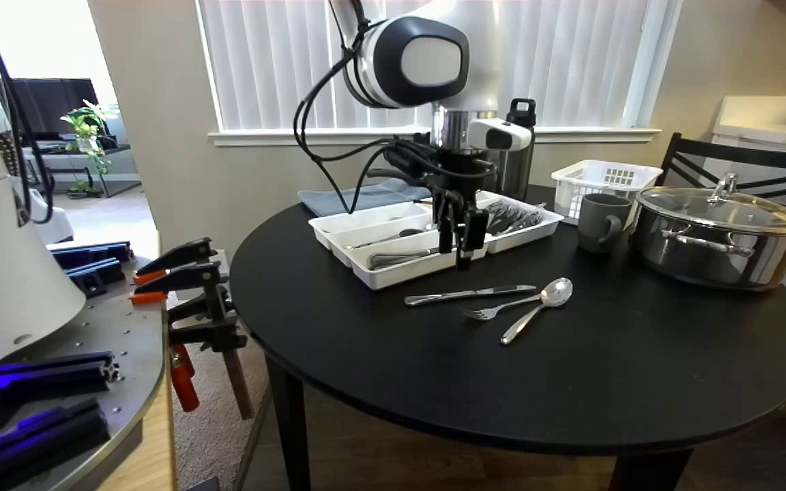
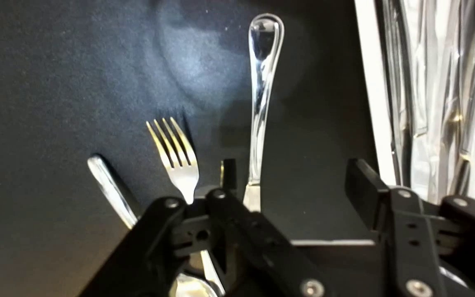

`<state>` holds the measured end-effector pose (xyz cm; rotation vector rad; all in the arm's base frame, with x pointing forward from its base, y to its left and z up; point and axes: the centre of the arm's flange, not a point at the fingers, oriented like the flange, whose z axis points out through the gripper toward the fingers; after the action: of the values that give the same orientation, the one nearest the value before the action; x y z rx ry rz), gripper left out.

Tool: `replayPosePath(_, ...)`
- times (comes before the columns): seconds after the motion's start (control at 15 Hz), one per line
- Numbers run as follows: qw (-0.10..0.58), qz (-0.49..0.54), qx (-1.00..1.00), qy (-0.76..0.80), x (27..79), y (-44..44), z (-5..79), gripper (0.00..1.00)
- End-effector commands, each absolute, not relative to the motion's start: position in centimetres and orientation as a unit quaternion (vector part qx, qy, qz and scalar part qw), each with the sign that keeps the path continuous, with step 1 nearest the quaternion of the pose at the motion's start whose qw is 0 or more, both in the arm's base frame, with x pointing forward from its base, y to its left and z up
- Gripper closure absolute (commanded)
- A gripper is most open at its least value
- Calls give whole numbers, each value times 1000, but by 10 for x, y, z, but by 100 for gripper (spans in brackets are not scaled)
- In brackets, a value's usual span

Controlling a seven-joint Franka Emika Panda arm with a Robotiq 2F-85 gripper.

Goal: Put the cutlery in the tray

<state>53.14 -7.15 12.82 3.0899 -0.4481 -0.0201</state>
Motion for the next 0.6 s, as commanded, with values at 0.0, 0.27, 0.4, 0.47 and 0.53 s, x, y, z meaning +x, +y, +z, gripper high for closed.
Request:
replayPosePath(0.0,17,-24,989,-148,526,-80,104,2)
replayPosePath(0.27,24,-36,986,-160,521,-90,85,0)
replayPosePath(0.4,26,-41,986,-161,520,-96,77,12)
replayPosePath(0.47,25,-44,986,-162,519,-97,74,26)
replayPosePath(0.53,25,-45,985,-162,519,-98,72,33)
